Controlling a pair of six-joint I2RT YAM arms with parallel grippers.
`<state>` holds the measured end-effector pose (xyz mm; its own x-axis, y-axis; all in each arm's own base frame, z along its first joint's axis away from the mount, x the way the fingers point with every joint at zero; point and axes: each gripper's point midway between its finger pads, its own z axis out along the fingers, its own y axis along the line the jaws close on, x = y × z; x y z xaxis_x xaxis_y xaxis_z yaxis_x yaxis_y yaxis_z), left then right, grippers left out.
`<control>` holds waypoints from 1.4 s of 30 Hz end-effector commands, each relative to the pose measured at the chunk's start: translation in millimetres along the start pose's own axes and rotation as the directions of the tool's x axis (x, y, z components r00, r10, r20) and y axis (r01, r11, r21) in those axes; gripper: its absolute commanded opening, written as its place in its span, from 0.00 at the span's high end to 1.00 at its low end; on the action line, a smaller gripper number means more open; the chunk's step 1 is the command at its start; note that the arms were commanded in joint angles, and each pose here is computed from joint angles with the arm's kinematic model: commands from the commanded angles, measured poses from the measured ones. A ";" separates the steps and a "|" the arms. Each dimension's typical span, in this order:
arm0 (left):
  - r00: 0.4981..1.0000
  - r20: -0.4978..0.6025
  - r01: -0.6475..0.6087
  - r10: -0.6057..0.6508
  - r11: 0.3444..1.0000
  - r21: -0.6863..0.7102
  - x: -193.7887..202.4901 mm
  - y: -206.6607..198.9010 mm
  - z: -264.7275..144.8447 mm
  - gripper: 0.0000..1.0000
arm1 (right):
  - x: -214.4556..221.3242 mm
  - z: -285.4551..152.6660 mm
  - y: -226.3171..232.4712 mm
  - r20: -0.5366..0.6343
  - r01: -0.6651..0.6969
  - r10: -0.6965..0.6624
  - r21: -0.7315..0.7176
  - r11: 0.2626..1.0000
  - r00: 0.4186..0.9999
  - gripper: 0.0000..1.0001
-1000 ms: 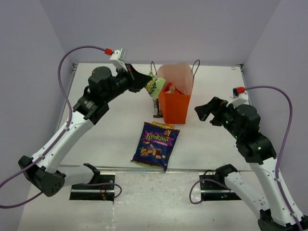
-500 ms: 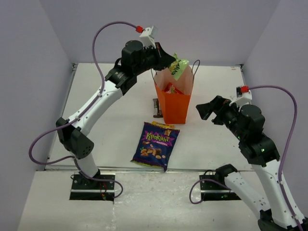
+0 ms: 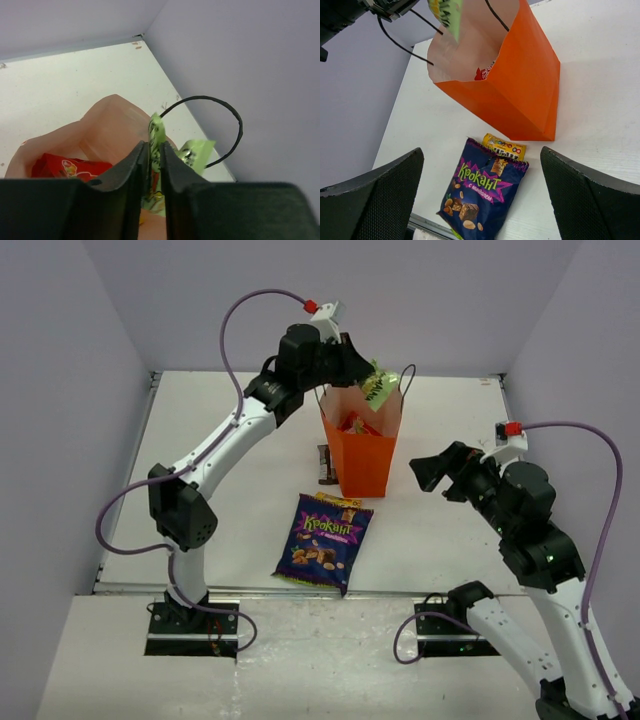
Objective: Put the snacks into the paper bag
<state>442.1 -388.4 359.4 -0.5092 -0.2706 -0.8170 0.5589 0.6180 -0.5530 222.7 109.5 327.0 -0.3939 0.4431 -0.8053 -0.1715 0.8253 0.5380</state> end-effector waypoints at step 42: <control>0.975 -0.017 0.214 -0.221 0.958 -0.189 90.4 164.0 -168.4 0.04 | 14.0 7.5 -2.4 -0.029 0.019 -0.020 -0.029 0.999 0.999 0.01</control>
<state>366.2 -173.4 217.0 -0.6488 -0.3777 -0.6606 0.2232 0.7355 -0.6397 220.0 113.6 308.8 -0.4301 0.4256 -0.7962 -0.1785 0.8244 0.5371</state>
